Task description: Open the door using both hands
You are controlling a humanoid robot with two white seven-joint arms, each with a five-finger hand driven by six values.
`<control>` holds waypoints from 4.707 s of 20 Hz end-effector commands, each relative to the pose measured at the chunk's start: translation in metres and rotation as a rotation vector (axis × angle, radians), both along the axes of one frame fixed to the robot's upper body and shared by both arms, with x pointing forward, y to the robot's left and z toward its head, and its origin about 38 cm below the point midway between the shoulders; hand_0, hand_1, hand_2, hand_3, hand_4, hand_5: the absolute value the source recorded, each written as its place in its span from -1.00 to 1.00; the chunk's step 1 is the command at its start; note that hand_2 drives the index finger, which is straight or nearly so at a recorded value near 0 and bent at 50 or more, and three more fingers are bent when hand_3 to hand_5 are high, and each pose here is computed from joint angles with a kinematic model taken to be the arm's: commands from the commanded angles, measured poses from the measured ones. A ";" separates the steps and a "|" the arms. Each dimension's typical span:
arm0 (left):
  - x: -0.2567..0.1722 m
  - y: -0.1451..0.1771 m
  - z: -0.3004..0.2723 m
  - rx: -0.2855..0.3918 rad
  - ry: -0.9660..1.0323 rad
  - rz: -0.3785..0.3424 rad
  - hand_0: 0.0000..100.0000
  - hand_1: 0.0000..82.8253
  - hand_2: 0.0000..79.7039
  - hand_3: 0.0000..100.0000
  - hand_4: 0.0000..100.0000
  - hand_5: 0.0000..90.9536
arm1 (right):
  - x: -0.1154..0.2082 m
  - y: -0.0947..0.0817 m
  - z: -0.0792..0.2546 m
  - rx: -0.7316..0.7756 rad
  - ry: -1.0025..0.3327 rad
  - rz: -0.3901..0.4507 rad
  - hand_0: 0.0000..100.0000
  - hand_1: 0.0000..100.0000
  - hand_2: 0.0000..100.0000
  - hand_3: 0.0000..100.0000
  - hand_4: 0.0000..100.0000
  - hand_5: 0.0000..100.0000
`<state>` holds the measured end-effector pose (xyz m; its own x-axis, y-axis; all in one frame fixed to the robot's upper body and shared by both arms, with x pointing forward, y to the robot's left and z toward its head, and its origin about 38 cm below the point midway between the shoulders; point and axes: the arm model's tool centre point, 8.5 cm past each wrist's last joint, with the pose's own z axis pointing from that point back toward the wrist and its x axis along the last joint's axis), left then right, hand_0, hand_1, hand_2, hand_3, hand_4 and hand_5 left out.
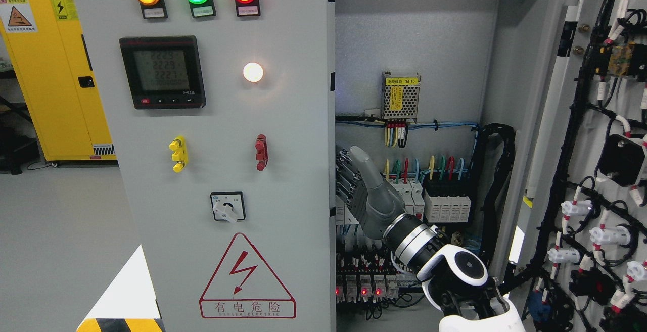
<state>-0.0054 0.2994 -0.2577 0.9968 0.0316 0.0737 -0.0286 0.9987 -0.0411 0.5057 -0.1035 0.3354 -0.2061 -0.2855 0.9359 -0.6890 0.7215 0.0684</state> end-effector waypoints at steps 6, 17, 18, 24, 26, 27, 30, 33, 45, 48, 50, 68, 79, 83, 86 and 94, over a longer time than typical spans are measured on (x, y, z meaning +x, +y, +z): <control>-0.001 -0.006 -0.001 -0.008 0.006 0.002 -1.00 -1.00 -1.00 -1.00 -1.00 -1.00 | 0.014 -0.023 0.003 0.058 0.038 0.026 -0.60 -0.76 -1.00 -1.00 -1.00 -1.00; -0.001 -0.006 -0.001 -0.008 0.004 0.002 -1.00 -1.00 -1.00 -1.00 -1.00 -1.00 | 0.013 -0.013 0.004 0.018 0.040 0.119 -0.60 -0.76 -1.00 -1.00 -1.00 -1.00; -0.002 -0.006 -0.001 -0.008 0.006 0.002 -1.00 -1.00 -1.00 -1.00 -1.00 -1.00 | 0.014 -0.013 0.002 0.018 0.046 0.119 -0.60 -0.76 -1.00 -1.00 -1.00 -1.00; 0.000 -0.006 -0.001 -0.008 0.003 0.002 -1.00 -1.00 -1.00 -1.00 -1.00 -1.00 | 0.012 0.001 0.012 0.012 0.028 0.151 -0.60 -0.76 -1.00 -1.00 -1.00 -1.00; 0.000 -0.006 -0.001 -0.008 0.003 0.002 -1.00 -1.00 -1.00 -1.00 -1.00 -1.00 | 0.011 0.002 0.013 0.013 0.025 0.156 -0.60 -0.76 -1.00 -1.00 -1.00 -1.00; 0.000 -0.006 -0.001 -0.008 0.003 0.002 -1.00 -1.00 -1.00 -1.00 -1.00 -1.00 | 0.011 0.002 0.013 0.012 0.026 0.157 -0.60 -0.76 -1.00 -1.00 -1.00 -1.00; 0.000 -0.006 -0.001 -0.008 0.003 0.002 -1.00 -1.00 -1.00 -1.00 -1.00 -1.00 | 0.014 0.000 0.013 0.016 0.033 0.156 -0.60 -0.76 -1.00 -1.00 -1.00 -1.00; 0.000 -0.006 -0.001 -0.008 0.003 0.002 -1.00 -1.00 -1.00 -1.00 -1.00 -1.00 | 0.015 -0.001 0.011 0.010 0.045 0.188 -0.60 -0.76 -1.00 -1.00 -1.00 -1.00; 0.000 -0.007 -0.001 -0.010 0.003 0.002 -1.00 -1.00 -1.00 -1.00 -1.00 -1.00 | 0.010 0.002 0.017 0.001 0.012 0.261 -0.60 -0.76 -1.00 -1.00 -1.00 -1.00; 0.000 -0.006 -0.001 -0.008 0.003 0.002 -1.00 -1.00 -1.00 -1.00 -1.00 -1.00 | 0.009 0.002 0.019 0.003 0.003 0.264 -0.60 -0.76 -1.00 -1.00 -1.00 -1.00; 0.000 -0.006 -0.001 -0.008 0.003 0.003 -1.00 -1.00 -1.00 -1.00 -1.00 -1.00 | 0.008 -0.001 0.019 0.002 -0.002 0.261 -0.59 -0.76 -1.00 -1.00 -1.00 -1.00; 0.000 -0.006 -0.001 -0.013 0.002 0.003 -1.00 -1.00 -1.00 -1.00 -1.00 -1.00 | -0.082 0.077 -0.041 -0.083 0.022 0.593 -0.60 -0.76 -1.00 -1.00 -1.00 -1.00; 0.000 -0.007 -0.001 -0.017 0.002 0.003 -1.00 -1.00 -1.00 -1.00 -1.00 -1.00 | -0.142 0.132 -0.086 -0.155 0.073 0.797 -0.59 -0.76 -1.00 -1.00 -1.00 -1.00; 0.000 -0.007 -0.001 -0.017 0.002 0.003 -1.00 -1.00 -1.00 -1.00 -1.00 -1.00 | -0.152 0.144 -0.090 -0.173 0.075 0.825 -0.59 -0.76 -1.00 -1.00 -1.00 -1.00; 0.000 -0.008 -0.001 -0.019 0.001 0.002 -1.00 -1.00 -1.00 -1.00 -1.00 -1.00 | -0.154 0.149 -0.088 -0.160 0.070 0.833 -0.60 -0.76 -1.00 -1.00 -1.00 -1.00; 0.000 -0.014 -0.002 -0.028 0.001 0.003 -1.00 -1.00 -1.00 -1.00 -1.00 -1.00 | -0.170 0.182 -0.080 -0.180 0.031 0.870 -0.60 -0.76 -1.00 -1.00 -1.00 -1.00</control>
<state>-0.0050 0.2904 -0.2588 0.9967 0.0355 0.0726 -0.0310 0.9976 -0.0623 0.3675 0.0379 0.2517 0.0590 -0.1942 0.9792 -0.9966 0.0450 0.0689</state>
